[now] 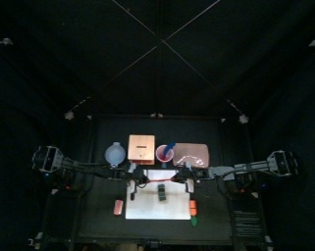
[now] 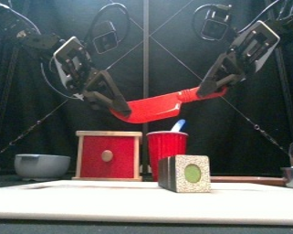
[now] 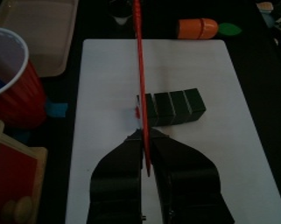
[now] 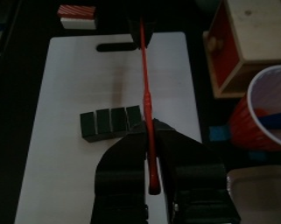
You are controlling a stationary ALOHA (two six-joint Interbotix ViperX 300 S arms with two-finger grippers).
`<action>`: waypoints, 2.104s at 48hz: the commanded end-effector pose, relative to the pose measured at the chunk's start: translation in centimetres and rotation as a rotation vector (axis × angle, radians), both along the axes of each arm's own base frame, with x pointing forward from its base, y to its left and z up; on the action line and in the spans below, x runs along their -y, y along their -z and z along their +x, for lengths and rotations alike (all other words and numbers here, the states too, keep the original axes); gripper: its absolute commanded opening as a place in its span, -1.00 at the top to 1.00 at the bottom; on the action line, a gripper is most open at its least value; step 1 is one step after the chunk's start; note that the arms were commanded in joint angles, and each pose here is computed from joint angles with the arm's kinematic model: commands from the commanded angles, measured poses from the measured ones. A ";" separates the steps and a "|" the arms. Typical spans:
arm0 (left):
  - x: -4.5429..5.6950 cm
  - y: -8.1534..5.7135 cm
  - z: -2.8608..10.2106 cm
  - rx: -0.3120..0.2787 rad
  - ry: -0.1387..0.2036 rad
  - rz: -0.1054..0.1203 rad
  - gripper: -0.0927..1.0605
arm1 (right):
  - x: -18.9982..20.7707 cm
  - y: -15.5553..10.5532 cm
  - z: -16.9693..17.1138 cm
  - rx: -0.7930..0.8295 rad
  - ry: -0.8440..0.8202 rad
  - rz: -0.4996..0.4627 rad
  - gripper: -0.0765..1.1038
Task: Place sushi on board then cut the sushi with the knife then place the pieces on the plate
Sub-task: Cut the sushi into 4 pieces
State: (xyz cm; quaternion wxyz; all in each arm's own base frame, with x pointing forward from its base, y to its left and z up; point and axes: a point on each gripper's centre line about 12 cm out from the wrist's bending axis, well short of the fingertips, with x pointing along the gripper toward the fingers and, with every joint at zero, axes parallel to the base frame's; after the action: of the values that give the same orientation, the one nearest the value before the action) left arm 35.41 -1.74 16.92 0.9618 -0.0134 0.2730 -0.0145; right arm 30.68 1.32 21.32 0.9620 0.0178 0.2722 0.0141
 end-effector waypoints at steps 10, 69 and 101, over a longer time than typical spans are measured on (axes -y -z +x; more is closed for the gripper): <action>1.5 1.1 1.4 -0.022 0.036 -0.003 0.13 | -1.4 2.5 0.2 -0.124 -0.011 0.048 0.22; 3.0 3.5 2.9 -0.088 0.036 -0.036 0.13 | -1.5 6.3 0.1 -0.276 0.006 0.062 0.22; 2.8 6.6 3.3 -0.188 0.036 -0.020 0.13 | -1.4 10.2 0.3 -0.413 0.013 0.049 0.22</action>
State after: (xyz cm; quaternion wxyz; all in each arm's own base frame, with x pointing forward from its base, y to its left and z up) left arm 38.38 -4.55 9.83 0.9305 -0.0215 0.3643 -0.0317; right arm 30.88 2.86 10.84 0.8846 0.0456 0.4639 0.0115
